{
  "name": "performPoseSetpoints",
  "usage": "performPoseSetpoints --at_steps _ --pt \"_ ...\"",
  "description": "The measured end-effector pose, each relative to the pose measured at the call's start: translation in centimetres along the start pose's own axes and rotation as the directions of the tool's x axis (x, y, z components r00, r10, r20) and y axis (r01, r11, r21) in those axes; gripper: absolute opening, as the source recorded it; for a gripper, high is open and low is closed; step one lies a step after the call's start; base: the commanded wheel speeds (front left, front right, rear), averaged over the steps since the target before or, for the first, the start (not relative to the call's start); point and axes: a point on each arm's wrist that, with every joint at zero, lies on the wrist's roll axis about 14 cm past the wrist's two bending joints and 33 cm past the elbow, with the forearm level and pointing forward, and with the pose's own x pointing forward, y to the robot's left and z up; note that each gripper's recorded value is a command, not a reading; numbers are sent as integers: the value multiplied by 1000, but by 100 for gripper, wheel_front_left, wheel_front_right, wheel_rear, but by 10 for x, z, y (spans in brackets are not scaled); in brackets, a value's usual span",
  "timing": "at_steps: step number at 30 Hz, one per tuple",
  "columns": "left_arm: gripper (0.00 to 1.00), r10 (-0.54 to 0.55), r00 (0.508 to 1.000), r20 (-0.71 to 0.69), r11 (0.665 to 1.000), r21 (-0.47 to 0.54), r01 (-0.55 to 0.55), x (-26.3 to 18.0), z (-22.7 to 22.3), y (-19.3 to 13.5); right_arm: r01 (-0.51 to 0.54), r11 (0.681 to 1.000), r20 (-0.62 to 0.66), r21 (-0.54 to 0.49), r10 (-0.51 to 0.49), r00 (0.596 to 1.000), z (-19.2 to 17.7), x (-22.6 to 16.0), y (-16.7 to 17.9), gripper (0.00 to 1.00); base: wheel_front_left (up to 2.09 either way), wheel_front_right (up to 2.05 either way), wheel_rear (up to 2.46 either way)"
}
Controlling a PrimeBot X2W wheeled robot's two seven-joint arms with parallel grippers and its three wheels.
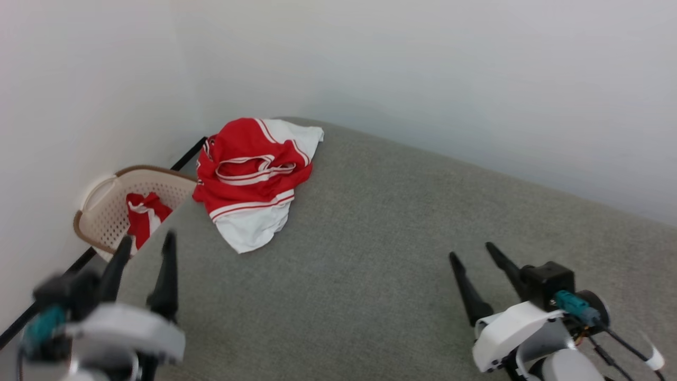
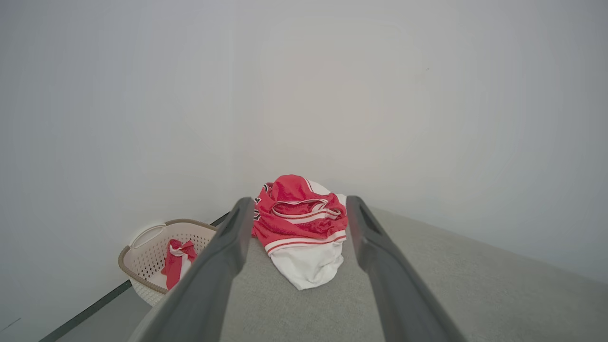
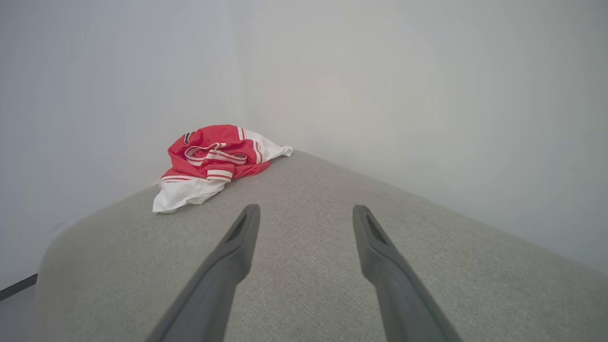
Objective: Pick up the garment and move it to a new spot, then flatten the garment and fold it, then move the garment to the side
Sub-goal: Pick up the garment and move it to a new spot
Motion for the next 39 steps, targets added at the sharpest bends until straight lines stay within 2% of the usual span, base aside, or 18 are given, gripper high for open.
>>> performPoseSetpoints --at_steps 4,12,18,19,24,26,34,39 --pt "100 -56 997 -48 998 17 57 29 12 -6 21 1000 -10 -13 -22 1000 -2 2 -13 100 0 0 0" --pt "100 -86 988 -127 996 -5 86 89 26 -8 44 998 -16 -47 -45 999 -1 14 -41 100 0 0 0" --pt "100 -98 948 -302 995 -23 95 145 -1 -14 97 994 -22 -51 -98 995 -8 21 -80 100 0 0 0" --pt "100 -93 918 -384 995 -2 100 161 -19 -17 114 992 -26 -49 -116 993 -13 23 -93 100 0 0 0" --pt "100 -76 834 -546 996 -8 85 195 -67 -25 155 987 -53 -32 -156 986 -34 24 -120 100 0 0 0" --pt "100 -70 780 -621 997 -12 79 203 -92 -29 171 985 -67 -22 -172 983 -44 24 -130 100 0 0 0" --pt "100 10 548 -837 998 40 44 208 -190 -31 228 974 -143 7 -225 964 -87 15 -159 100 0 0 0" --pt "100 51 448 -893 997 72 29 201 -238 -32 254 967 -185 14 -248 951 -107 7 -170 100 0 0 0"
